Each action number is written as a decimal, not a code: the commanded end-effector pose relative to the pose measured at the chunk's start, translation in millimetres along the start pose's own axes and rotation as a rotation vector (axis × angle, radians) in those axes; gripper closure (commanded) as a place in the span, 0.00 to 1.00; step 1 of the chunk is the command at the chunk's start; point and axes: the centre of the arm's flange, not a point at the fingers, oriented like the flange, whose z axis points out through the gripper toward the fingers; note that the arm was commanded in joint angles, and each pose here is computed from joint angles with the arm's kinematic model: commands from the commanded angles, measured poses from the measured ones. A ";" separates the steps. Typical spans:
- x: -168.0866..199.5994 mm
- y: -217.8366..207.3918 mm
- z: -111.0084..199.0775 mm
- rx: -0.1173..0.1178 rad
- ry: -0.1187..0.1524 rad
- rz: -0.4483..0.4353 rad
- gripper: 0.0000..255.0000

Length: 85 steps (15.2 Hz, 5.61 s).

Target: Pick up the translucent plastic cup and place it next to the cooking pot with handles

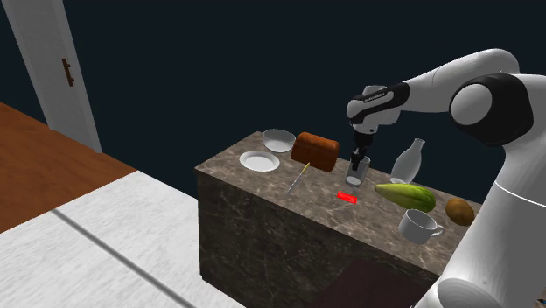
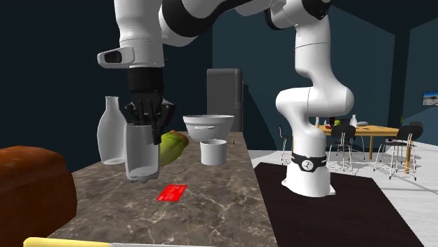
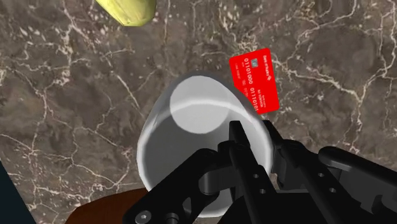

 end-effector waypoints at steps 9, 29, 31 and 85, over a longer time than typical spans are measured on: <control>-6.1 0.1 -51.7 0.000 0.000 0.000 1.00; -17.2 -2.0 -156.7 0.000 0.000 0.000 1.00; -18.3 -2.2 -167.2 0.000 0.000 0.000 1.00; -437.5 17.0 -66.5 0.000 0.000 0.000 1.00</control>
